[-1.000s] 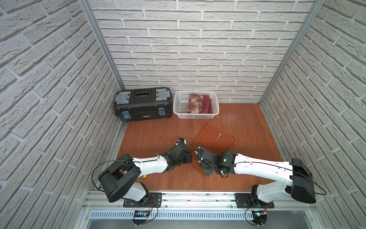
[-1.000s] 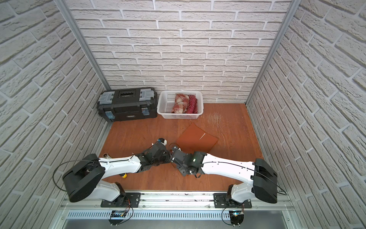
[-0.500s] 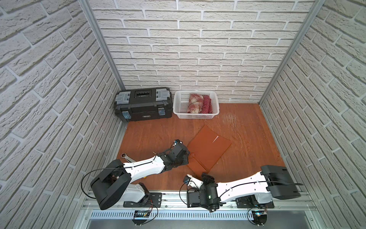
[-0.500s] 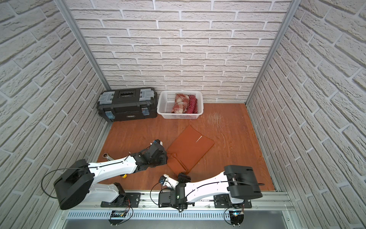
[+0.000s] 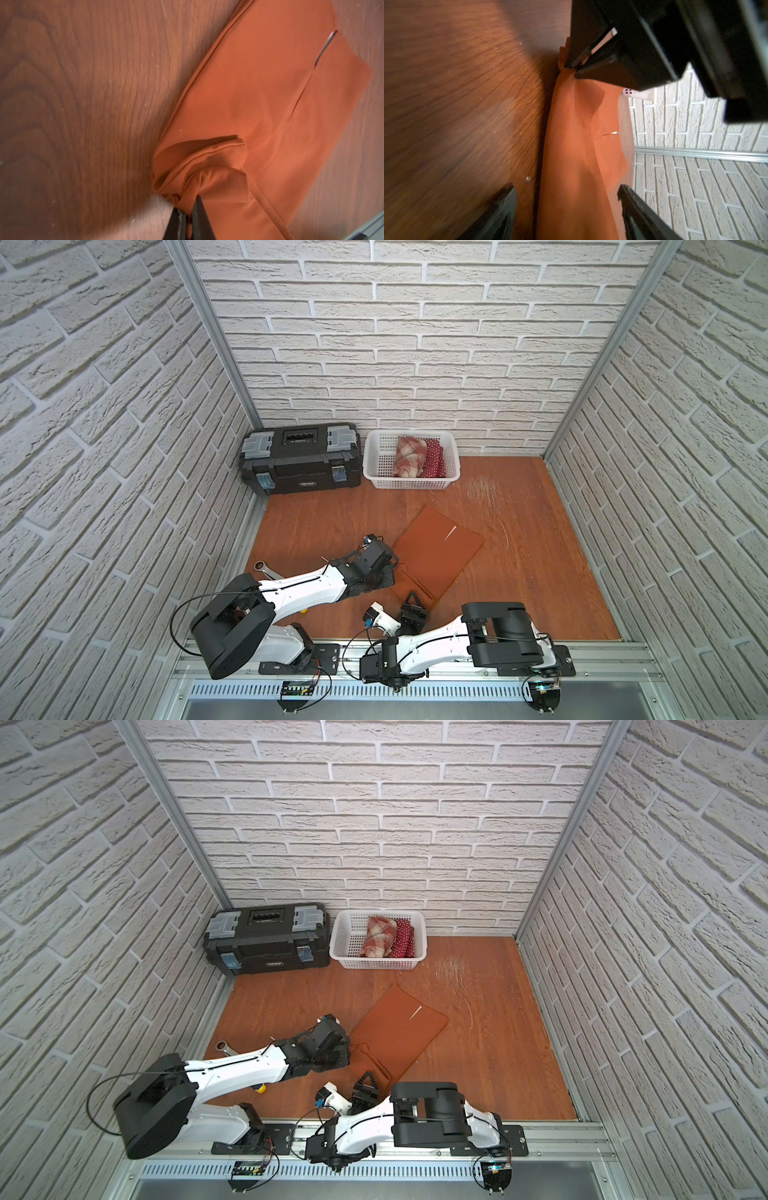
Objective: Roll up the skirts
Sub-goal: Roll the skirt at the center of the board.
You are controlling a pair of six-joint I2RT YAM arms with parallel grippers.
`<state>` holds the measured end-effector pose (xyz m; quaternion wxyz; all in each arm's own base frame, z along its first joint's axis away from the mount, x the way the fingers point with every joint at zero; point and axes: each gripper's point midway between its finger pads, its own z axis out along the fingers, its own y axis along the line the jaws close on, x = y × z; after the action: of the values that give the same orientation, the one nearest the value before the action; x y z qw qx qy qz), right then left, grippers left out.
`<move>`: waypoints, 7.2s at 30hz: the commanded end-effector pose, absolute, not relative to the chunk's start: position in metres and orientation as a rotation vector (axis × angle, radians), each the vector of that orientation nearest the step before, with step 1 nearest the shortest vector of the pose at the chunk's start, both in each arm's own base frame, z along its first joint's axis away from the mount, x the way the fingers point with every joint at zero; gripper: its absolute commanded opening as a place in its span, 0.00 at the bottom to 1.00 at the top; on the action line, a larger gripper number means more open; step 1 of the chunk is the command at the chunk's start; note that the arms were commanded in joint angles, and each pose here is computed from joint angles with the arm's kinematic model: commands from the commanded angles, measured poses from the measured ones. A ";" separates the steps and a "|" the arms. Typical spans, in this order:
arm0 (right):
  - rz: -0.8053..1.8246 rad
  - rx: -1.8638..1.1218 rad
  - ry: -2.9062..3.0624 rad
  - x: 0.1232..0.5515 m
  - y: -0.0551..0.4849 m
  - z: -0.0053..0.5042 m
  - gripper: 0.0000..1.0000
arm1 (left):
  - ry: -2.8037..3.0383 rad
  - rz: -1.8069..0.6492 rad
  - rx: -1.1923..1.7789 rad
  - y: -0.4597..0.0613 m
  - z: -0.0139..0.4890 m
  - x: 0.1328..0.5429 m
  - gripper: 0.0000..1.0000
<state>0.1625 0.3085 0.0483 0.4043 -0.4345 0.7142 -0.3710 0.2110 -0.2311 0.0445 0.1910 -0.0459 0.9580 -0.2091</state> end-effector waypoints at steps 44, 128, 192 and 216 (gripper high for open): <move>-1.125 -1.194 1.986 0.175 0.269 0.009 0.02 | 2.634 -0.658 -0.166 -0.210 0.089 0.197 0.88; 1.343 -0.373 3.003 0.146 0.277 -0.030 0.02 | 2.454 -0.893 0.173 -0.270 0.065 0.207 0.00; 0.050 -0.690 3.069 0.136 0.203 -0.030 0.02 | 2.467 -0.859 -0.229 -0.189 0.065 0.185 0.72; 0.026 -0.688 3.064 0.134 0.194 -0.026 0.02 | 2.506 -0.800 -0.127 -0.221 0.008 0.200 0.38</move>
<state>0.1604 0.2443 0.0160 0.0707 -0.2169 0.9686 0.0986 0.2063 -0.2255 0.0273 0.2625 -0.0736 0.9060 -0.3238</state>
